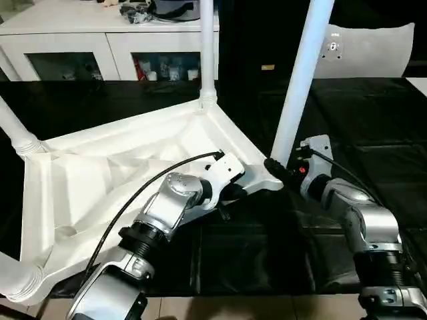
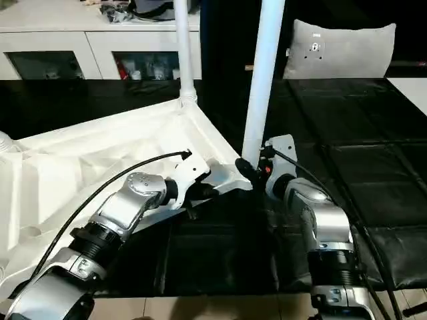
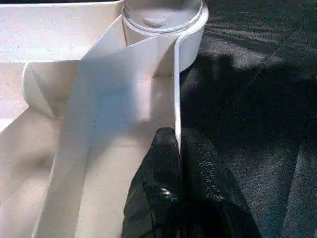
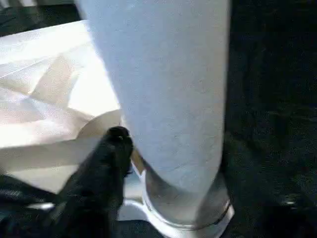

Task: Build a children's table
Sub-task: Rotate leg to tighten

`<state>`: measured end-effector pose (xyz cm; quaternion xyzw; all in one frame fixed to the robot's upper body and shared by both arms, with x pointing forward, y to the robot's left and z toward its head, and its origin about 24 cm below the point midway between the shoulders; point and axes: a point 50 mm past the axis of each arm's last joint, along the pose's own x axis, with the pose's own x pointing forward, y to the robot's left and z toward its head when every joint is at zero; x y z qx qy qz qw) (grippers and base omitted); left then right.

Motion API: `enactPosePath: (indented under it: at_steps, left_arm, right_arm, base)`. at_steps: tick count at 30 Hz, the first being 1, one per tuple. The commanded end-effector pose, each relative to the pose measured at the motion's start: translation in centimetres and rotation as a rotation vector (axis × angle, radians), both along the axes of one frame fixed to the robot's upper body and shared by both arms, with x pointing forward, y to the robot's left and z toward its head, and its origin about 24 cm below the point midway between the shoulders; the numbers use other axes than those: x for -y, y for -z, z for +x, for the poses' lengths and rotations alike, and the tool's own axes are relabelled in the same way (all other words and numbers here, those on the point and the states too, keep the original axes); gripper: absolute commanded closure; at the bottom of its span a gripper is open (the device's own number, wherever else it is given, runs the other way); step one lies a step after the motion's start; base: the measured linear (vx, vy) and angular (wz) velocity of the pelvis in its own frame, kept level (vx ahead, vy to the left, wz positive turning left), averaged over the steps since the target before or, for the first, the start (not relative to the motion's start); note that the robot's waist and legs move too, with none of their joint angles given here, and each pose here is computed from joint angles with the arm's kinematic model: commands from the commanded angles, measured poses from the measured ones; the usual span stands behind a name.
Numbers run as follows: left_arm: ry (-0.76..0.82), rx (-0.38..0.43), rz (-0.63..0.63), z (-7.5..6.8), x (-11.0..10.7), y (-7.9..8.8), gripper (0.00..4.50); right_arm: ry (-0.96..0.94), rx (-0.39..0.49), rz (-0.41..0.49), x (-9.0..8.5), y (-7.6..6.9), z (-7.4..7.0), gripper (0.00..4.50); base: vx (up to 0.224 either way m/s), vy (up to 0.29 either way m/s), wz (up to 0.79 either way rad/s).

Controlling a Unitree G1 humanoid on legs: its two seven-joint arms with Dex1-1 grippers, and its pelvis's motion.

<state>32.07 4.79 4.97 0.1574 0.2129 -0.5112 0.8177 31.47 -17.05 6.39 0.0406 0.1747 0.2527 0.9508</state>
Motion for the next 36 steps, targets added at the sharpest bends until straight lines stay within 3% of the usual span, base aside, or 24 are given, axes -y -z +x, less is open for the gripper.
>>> enactPosePath:
  at_steps: [1,8,13,15,16,20,24,25,36]
  left_arm:
    - [0.115,0.060,-0.056,-0.5,1.1,-1.3,4.50]
    - [0.243,0.076,0.004,-0.4,-1.3,-1.2,4.50]
    - [0.476,0.072,0.021,-1.2,-2.6,-1.6,4.50]
    - [0.502,0.067,0.018,-1.3,-2.7,-1.7,4.50]
    - [0.522,0.064,0.017,-1.4,-2.8,-1.7,4.50]
    - [0.632,0.038,0.051,-1.8,-3.3,-1.6,4.50]
    - [0.670,0.037,0.062,-1.9,-3.6,-1.7,4.50]
    - [0.685,0.035,0.065,-2.0,-3.7,-1.7,4.50]
    - [0.698,0.029,0.061,-2.2,-3.8,-1.4,4.50]
  right_arm:
    - [-0.140,0.011,0.024,-1.3,-0.1,-0.6,1.28]
    - [-0.333,0.017,-0.044,1.4,-0.9,-1.7,0.53]
    - [-0.566,0.010,-0.100,3.4,-2.2,-2.9,0.47]
    - [-0.595,0.009,-0.104,3.6,-2.2,-3.1,0.47]
    - [-0.614,0.009,-0.109,3.7,-2.2,-3.2,0.77]
    - [-0.740,-0.038,-0.070,3.8,-1.9,-4.1,0.94]
    - [-0.818,-0.066,-0.050,3.3,-1.7,-4.8,1.32]
    - [-0.839,-0.067,-0.037,3.0,-1.6,-5.0,1.59]
    - [-0.875,-0.085,0.000,2.6,-1.2,-5.4,2.37]
  base:
    - [0.000,0.000,0.00]
    - [0.000,0.000,0.00]
    - [0.000,0.000,0.00]
    - [0.000,0.000,0.00]
    - [0.000,0.000,0.00]
    - [0.000,0.000,0.00]
    - [0.000,0.000,0.00]
    - [0.000,0.000,0.00]
    - [0.000,0.000,0.00]
